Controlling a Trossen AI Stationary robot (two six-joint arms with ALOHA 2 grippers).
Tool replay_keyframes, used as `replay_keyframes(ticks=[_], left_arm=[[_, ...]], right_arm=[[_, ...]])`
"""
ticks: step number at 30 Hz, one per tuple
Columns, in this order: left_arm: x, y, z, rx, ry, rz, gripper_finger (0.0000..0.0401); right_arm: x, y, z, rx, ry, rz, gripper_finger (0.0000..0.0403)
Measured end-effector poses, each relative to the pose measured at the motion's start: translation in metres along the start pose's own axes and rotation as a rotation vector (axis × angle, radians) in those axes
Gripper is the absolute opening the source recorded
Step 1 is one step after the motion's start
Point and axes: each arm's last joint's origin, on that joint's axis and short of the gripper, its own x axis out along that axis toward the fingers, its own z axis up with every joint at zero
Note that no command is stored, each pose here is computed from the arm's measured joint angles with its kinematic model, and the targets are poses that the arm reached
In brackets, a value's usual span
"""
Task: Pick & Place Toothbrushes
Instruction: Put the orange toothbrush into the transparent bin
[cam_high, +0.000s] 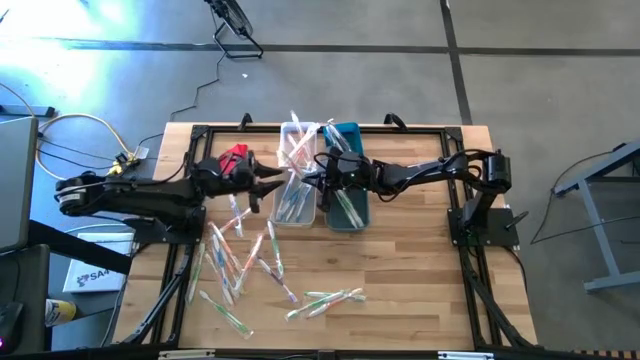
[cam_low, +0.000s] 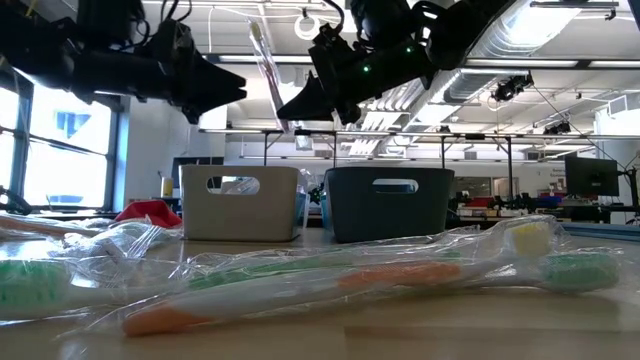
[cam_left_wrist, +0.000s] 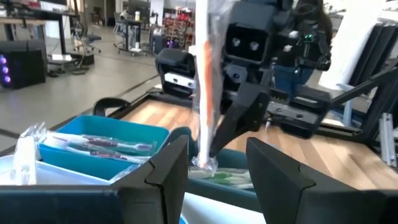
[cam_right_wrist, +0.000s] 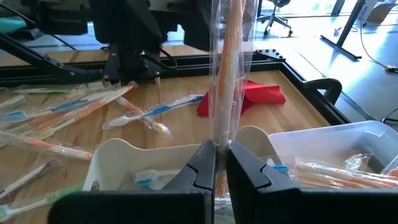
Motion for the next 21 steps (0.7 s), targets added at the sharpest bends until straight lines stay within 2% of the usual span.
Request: replay_keyframes(ticks=[7,21], left_arm=[[0.017,0.003,0.0,-0.006,0.041,0.013,0.0159],[0.019,0.002,0.005,0.002,-0.011,0.007,0.0159]], right_arm=[[0.0,0.0,-0.004,0.004,0.039,0.0,0.0011],[-0.001,0.0,-0.012,0.019,0.126,0.005,0.0011]])
